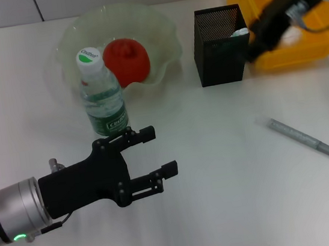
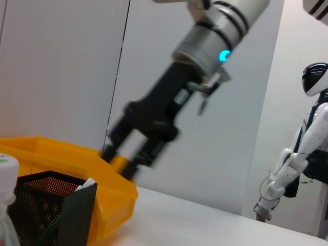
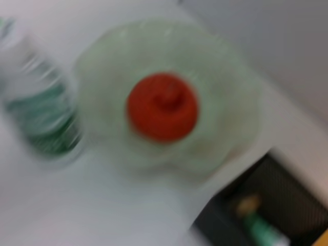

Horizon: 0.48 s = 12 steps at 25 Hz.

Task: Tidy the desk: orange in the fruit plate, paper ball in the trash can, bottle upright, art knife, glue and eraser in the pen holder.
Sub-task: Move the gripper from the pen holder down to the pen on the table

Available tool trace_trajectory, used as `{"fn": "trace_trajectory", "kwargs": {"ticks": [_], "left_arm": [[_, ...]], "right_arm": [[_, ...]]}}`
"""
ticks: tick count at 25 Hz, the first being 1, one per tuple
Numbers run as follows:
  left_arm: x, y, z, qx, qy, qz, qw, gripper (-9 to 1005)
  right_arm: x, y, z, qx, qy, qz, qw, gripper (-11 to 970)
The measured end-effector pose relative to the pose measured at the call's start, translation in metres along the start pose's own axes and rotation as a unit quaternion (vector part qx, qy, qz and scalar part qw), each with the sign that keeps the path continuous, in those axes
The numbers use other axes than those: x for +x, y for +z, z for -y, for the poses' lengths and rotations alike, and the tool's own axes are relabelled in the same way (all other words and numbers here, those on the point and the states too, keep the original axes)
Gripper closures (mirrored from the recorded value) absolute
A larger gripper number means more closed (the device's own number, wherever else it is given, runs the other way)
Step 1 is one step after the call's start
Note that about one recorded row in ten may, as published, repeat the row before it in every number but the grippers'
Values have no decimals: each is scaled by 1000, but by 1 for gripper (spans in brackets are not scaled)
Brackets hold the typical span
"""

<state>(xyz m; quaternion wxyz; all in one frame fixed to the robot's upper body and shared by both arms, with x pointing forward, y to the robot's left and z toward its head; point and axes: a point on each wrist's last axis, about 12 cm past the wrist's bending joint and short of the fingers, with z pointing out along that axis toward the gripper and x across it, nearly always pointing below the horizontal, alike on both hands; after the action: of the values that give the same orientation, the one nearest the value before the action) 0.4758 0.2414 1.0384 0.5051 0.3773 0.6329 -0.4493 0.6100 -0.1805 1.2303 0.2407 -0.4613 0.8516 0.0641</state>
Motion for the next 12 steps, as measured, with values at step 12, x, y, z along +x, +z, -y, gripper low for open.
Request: {"fn": "trace_trajectory", "kwargs": {"ticks": [12], "left_arm": [[-3,2,-2,4,5,-1,1000,198]], "right_arm": [[61,56,-20,-70,31,-106,991,410]]}}
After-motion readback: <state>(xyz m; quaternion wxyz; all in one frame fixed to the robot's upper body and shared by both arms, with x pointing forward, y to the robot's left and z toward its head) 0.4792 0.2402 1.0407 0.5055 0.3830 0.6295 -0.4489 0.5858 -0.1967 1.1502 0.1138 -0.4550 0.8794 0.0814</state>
